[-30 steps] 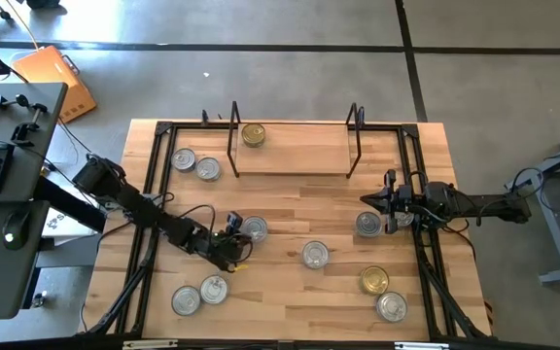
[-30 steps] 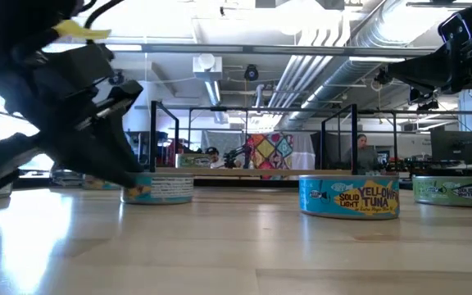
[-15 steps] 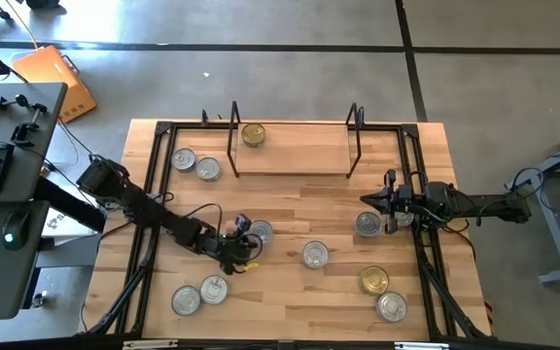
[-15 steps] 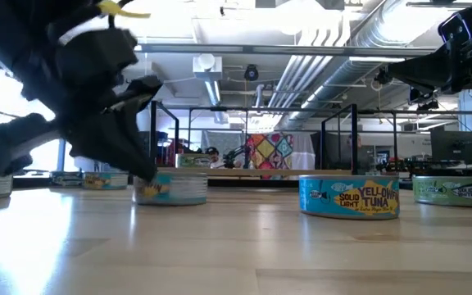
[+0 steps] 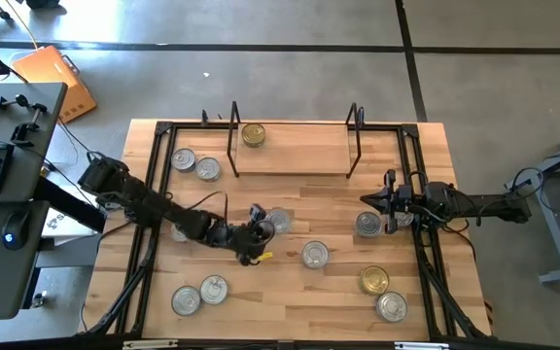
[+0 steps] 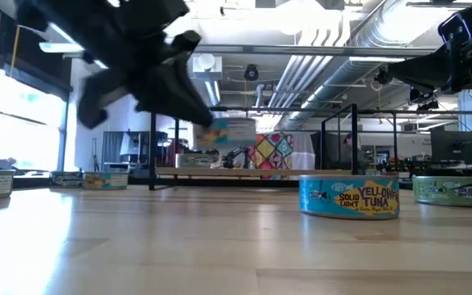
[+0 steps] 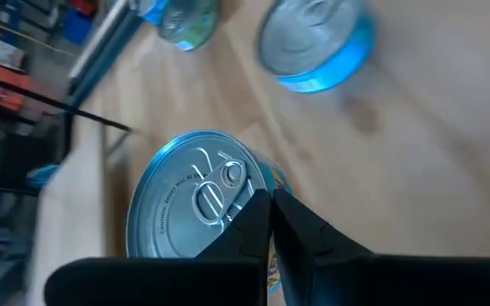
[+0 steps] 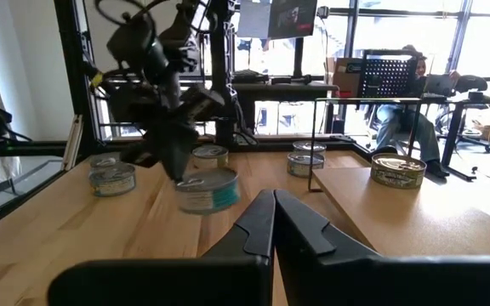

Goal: Stack canned seafood by type on shelf
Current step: Put the yellow and blue tuna can on the shelf

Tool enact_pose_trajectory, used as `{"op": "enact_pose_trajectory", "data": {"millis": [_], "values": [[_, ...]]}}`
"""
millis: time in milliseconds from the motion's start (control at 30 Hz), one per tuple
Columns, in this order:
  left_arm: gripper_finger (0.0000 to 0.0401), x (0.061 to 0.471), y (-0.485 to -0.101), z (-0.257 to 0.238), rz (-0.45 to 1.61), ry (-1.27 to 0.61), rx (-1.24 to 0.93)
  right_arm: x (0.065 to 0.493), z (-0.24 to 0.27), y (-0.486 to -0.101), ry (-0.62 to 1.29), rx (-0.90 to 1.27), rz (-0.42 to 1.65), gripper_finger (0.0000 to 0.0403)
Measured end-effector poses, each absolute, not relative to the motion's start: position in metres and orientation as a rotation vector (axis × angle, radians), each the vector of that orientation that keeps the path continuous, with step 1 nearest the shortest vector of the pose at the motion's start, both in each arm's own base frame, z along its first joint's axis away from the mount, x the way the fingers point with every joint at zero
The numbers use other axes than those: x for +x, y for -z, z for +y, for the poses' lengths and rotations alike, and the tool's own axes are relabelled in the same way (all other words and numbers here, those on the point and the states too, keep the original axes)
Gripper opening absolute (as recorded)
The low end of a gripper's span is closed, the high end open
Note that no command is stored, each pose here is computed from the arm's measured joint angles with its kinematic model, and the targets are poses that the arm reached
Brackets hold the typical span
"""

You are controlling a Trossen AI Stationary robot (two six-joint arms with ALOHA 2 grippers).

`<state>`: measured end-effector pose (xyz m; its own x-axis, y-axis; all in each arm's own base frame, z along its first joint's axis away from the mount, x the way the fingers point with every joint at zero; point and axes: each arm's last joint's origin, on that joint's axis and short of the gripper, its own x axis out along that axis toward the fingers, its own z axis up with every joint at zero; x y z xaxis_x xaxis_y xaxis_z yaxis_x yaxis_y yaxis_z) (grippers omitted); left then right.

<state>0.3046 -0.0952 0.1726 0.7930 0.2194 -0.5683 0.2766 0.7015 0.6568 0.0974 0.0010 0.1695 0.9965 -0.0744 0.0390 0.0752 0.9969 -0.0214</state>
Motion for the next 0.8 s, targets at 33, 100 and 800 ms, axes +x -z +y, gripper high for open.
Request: {"op": "enact_pose_trajectory", "data": {"millis": [33,100,800], "values": [[0.0000,0.307,-0.174,-0.090,0.674,0.026,0.824,0.097,0.001,-0.170,0.075,-0.023,-0.038,0.0000],[0.0000,0.313,-0.178,-0.080,0.680,0.002,0.846,0.097,0.001,-0.169,0.075,-0.023,-0.038,0.0000],[0.0000,0.387,-0.206,0.038,0.684,-0.291,0.650,0.097,0.001,-0.169,0.075,-0.023,-0.036,0.0000]]}}
